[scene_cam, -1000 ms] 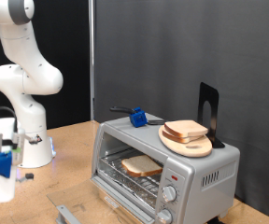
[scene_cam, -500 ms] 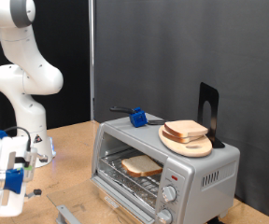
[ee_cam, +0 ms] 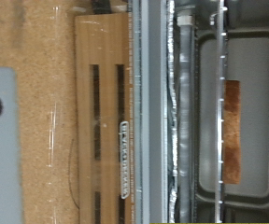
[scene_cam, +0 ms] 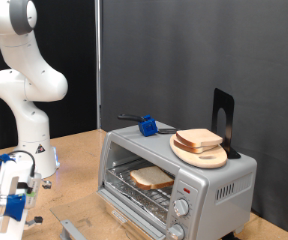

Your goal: Make a piece of toast with the oven

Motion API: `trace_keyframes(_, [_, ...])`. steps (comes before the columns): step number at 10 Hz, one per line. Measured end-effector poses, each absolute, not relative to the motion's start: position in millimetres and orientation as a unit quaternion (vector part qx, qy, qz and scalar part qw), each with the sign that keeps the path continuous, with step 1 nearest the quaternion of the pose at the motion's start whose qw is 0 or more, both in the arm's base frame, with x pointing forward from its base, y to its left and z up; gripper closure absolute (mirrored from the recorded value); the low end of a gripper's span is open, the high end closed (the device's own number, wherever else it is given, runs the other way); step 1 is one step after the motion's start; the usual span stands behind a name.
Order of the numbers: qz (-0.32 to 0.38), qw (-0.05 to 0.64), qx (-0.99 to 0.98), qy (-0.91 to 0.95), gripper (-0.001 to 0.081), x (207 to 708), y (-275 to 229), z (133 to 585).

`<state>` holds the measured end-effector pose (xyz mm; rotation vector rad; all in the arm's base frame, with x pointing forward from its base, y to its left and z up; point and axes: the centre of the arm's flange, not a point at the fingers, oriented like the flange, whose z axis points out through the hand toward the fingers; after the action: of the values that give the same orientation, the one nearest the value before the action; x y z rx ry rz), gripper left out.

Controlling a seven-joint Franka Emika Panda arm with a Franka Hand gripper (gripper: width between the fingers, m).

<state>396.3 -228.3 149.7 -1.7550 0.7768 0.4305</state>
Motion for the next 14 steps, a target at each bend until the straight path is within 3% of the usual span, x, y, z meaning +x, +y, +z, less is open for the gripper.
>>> trace_keyframes(9, [0.204, 0.544, -0.746, 0.325, 0.0124, 388.6, -193.7, 132.3])
trace_keyframes(14, [0.225, 0.586, -0.72, 0.296, 0.0124, 390.9, -177.7, 155.0])
